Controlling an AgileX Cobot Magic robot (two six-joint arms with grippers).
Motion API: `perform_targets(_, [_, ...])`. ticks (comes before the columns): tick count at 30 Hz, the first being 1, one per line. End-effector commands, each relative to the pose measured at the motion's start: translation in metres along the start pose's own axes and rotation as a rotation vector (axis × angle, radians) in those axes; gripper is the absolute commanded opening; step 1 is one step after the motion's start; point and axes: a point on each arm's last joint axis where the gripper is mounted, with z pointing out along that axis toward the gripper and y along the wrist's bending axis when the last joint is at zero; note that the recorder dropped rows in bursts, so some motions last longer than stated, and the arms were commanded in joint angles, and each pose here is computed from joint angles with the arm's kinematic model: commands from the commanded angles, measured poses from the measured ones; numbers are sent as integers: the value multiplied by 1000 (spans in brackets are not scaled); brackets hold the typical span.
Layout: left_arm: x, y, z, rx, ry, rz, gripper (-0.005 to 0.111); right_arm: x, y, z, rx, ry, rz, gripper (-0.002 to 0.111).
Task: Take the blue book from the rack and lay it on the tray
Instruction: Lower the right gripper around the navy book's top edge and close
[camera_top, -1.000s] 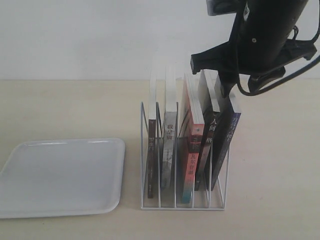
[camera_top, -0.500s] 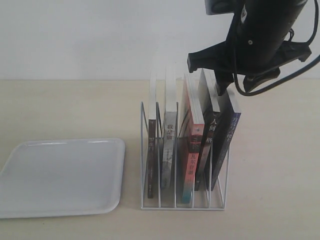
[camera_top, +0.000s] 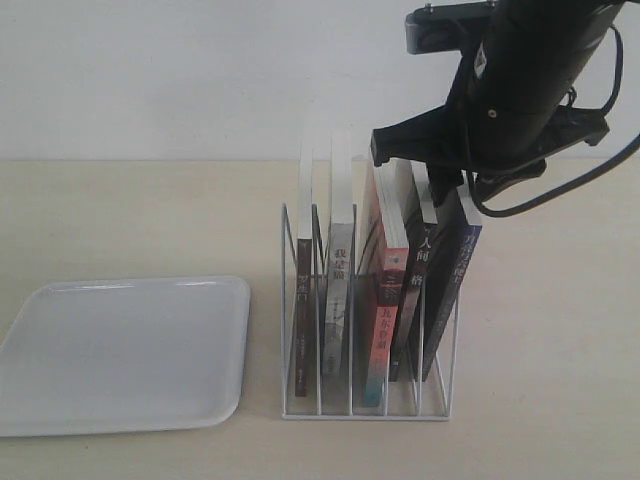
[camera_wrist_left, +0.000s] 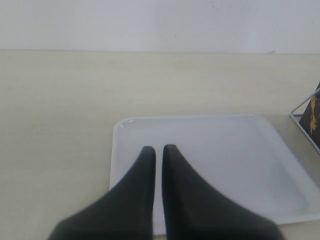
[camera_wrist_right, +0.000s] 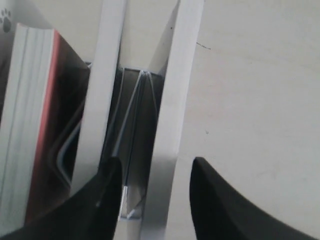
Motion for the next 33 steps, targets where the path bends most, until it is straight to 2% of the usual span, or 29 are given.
perform_targets(1, [1, 0, 0, -1, -4, 1, 5, 0, -1, 0, 2, -7, 4, 26])
perform_targets(7, [1, 0, 0, -1, -4, 1, 5, 0, -1, 0, -6, -13, 29, 10])
perform_targets(21, [1, 0, 0, -1, -4, 1, 5, -1, 1, 0, -26, -14, 64, 11])
perform_targets(33, [1, 0, 0, -1, -4, 1, 5, -2, 6, 18, -23, 11, 58, 11])
